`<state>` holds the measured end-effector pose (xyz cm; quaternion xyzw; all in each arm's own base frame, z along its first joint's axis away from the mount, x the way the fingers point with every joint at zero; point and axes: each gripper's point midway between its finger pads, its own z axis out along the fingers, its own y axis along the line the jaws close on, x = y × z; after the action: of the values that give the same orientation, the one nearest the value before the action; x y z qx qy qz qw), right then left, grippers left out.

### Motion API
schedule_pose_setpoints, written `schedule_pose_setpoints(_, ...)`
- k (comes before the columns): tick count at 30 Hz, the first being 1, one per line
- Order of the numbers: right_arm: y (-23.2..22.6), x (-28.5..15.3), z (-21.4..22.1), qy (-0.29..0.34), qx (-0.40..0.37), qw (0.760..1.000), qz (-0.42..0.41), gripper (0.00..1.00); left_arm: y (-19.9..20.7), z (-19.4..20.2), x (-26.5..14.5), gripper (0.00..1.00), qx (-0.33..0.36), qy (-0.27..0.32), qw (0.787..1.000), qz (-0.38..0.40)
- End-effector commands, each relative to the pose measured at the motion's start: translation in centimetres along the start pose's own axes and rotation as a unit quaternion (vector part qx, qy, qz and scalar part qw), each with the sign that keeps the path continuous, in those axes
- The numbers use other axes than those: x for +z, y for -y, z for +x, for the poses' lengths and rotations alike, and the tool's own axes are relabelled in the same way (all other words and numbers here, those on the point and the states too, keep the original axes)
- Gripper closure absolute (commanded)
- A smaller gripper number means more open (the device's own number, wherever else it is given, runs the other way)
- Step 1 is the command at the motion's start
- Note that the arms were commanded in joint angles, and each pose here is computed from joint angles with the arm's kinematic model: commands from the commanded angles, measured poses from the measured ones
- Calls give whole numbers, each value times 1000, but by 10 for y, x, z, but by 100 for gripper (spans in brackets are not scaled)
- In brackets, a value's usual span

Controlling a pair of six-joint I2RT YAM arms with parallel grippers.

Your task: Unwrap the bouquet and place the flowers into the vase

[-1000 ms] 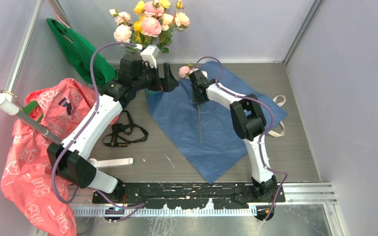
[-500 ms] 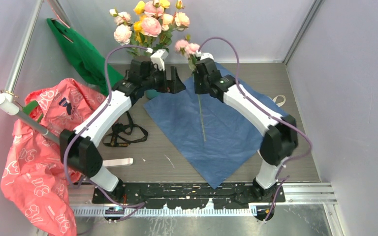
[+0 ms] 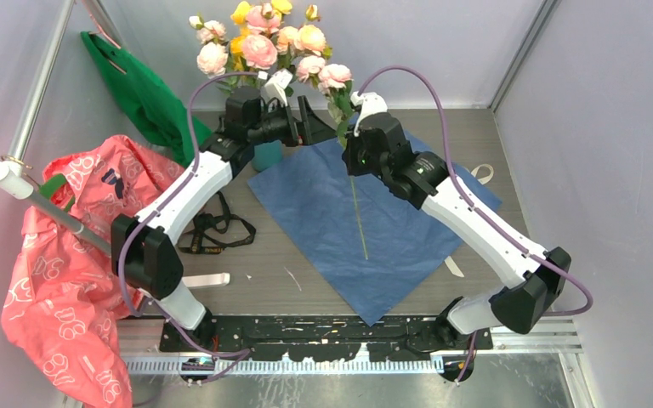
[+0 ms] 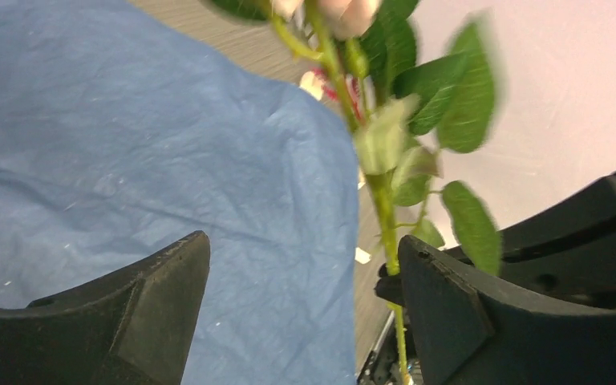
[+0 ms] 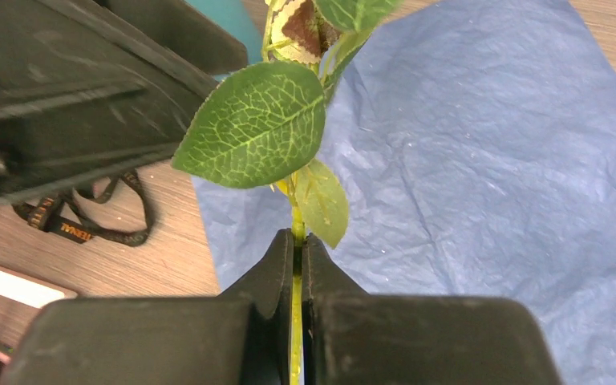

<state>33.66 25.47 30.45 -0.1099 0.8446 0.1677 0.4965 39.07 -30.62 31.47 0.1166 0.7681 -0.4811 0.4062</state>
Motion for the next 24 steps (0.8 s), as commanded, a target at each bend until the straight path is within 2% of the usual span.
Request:
schedule_pose_setpoints(1,15,-33,-25,56,-5,998,25,99,63,-32,-23,14,25,44,994,93)
schedule_pose_setpoints(8,20,-45,-27,66,-7,997,28,99,78,-29,-29,16,8,46,990,134)
schedule_pose_setpoints(17,18,-52,-28,71,-5,997,18,99,104,13,10,20,13,-2,986,168)
schedule_pose_setpoints(21,20,-56,-28,71,-9,997,21,99,116,21,20,26,14,-17,983,184)
schedule_pose_setpoints(24,20,-65,-31,79,-7,997,15,99,114,24,25,38,15,-19,984,176)
